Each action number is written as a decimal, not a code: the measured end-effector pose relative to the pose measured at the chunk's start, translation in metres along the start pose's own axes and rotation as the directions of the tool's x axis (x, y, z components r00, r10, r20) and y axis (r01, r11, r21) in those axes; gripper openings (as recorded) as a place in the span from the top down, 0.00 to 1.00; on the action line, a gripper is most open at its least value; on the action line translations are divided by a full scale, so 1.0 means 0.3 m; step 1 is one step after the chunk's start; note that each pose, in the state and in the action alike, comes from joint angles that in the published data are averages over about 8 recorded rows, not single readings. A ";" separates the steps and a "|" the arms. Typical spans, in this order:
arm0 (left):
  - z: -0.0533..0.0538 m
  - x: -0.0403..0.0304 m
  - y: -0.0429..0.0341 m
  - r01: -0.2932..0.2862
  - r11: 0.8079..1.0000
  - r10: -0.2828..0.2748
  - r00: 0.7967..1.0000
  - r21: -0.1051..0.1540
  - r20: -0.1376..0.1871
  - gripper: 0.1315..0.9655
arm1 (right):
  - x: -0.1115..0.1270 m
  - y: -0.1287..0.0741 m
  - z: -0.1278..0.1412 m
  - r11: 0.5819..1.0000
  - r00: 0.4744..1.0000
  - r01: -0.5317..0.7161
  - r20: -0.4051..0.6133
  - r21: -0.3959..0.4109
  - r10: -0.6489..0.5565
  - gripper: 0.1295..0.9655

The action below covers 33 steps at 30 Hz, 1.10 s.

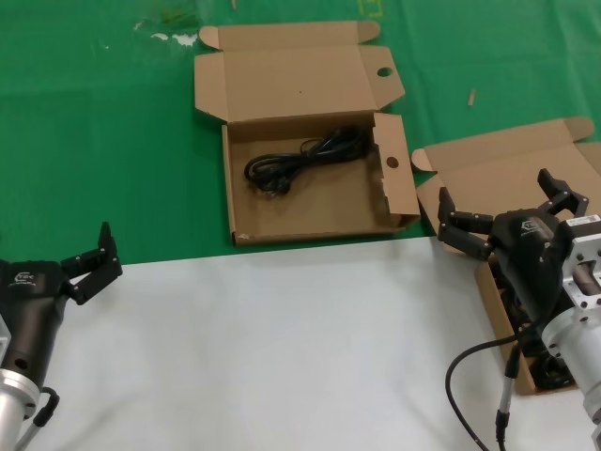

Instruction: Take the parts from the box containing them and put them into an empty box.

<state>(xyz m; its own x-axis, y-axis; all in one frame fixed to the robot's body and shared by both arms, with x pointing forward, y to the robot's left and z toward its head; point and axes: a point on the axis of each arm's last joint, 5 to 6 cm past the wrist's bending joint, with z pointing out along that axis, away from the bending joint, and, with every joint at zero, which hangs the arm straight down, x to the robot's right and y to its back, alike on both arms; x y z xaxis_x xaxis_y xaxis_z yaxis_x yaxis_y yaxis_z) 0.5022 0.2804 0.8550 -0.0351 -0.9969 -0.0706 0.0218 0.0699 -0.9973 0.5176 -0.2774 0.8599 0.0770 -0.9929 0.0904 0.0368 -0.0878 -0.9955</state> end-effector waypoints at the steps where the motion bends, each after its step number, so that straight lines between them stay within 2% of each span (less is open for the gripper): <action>1: 0.000 0.000 0.000 0.000 1.000 0.000 1.000 0.000 0.000 0.00 | 0.000 0.000 0.000 1.000 1.000 0.000 0.000 0.000 0.000 0.00; 33: 0.000 0.000 0.000 0.000 1.000 0.000 1.000 0.000 0.000 0.00 | 0.000 0.000 0.000 1.000 1.000 0.000 0.000 0.000 0.000 0.00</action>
<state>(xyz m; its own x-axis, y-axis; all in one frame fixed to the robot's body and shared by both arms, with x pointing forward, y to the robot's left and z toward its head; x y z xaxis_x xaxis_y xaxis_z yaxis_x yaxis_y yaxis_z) 0.5022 0.2804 0.8550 -0.0351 -0.9969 -0.0706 0.0218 0.0699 -0.9973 0.5176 -0.2774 0.8599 0.0770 -0.9929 0.0904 0.0368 -0.0878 -0.9955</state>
